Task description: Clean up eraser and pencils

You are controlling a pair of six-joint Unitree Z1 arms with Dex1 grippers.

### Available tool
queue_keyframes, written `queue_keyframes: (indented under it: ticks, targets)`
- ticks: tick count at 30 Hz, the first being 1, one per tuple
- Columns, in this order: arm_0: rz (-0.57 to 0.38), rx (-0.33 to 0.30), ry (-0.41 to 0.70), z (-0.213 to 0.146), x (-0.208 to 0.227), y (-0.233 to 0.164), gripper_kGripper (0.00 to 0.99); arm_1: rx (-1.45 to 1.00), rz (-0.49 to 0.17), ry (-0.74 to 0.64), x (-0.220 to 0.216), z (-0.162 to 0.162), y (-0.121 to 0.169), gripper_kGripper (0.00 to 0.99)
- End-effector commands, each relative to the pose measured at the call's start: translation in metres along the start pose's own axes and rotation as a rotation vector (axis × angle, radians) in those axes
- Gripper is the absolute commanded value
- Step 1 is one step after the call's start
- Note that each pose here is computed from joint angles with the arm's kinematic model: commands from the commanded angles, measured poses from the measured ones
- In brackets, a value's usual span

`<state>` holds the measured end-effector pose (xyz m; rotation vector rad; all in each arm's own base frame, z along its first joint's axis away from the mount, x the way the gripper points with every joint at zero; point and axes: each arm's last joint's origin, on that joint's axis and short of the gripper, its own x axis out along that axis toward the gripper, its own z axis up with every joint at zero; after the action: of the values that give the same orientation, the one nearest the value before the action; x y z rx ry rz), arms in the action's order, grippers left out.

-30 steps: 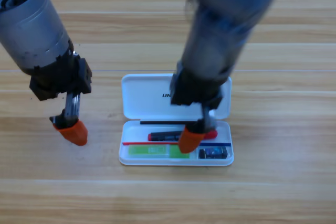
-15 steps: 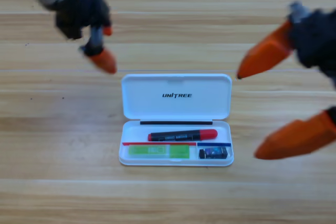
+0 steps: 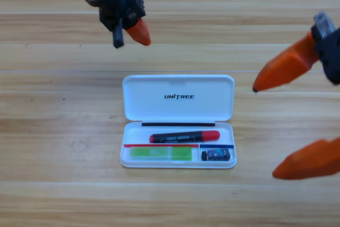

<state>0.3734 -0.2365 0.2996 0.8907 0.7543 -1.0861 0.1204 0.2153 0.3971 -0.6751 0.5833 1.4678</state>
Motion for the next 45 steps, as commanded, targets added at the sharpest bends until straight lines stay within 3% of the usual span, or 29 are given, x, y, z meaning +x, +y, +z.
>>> queue_keyframes:
  ticks: [1,12,21,30,45]
  targets:
    - [-0.088,-0.071,-0.03,-0.041,0.038,0.008,0.0,-0.004,0.027,0.004,0.006,-0.006,0.006,0.99]
    - [-0.281,-0.147,-0.081,-0.065,0.091,0.008,0.0,-0.001,0.023,0.007,0.007,-0.012,0.009,0.99]
    - [-0.325,-0.161,-0.084,-0.068,0.101,0.005,0.0,-0.005,0.017,-0.002,0.005,-0.012,0.009,0.99]
    - [-0.337,-0.182,-0.077,-0.061,0.08,0.006,0.0,-0.004,0.017,-0.003,0.005,-0.011,0.009,0.99]
    - [-0.399,-0.157,-0.056,-0.05,0.077,-0.021,0.0,0.0,0.016,-0.001,0.007,-0.011,0.008,0.99]
